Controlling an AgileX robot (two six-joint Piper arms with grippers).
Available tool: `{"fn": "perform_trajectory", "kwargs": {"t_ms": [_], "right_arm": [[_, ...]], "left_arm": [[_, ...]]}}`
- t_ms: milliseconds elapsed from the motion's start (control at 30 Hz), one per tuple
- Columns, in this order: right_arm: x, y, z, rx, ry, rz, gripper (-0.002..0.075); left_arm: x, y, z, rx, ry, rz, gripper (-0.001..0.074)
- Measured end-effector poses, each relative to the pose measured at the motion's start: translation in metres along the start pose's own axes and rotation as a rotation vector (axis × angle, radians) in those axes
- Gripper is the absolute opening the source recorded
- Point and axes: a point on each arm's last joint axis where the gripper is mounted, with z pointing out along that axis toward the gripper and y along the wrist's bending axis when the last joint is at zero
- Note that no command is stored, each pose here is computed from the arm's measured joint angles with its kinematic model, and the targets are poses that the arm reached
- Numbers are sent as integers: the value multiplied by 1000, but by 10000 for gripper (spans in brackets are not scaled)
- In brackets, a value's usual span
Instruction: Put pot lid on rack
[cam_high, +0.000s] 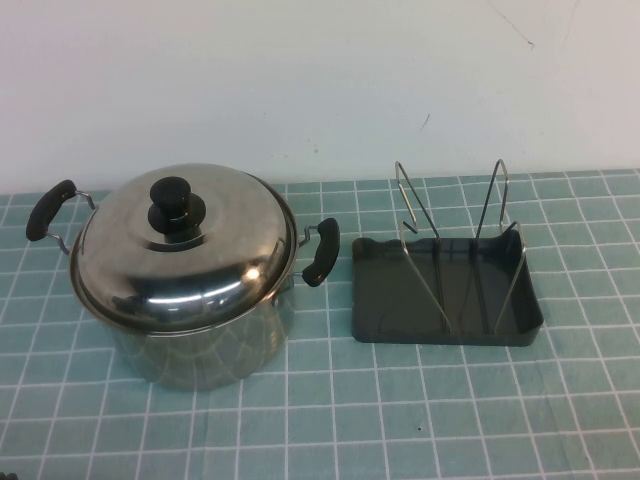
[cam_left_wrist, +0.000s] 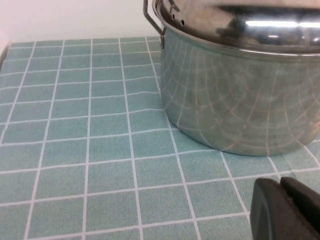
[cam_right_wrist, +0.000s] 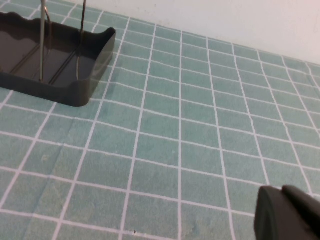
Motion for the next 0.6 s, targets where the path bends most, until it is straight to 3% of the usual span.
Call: {"fn": "perform_trajectory", "kwargs": {"t_ms": [400, 600], "right_arm": [[-2, 0, 0, 7, -21, 0, -1], [-23, -7, -3, 85, -276, 0, -1]], "left_arm": [[-2, 0, 0, 2, -24, 0, -4], [-23, -2, -3, 18, -259, 22, -4]]}}
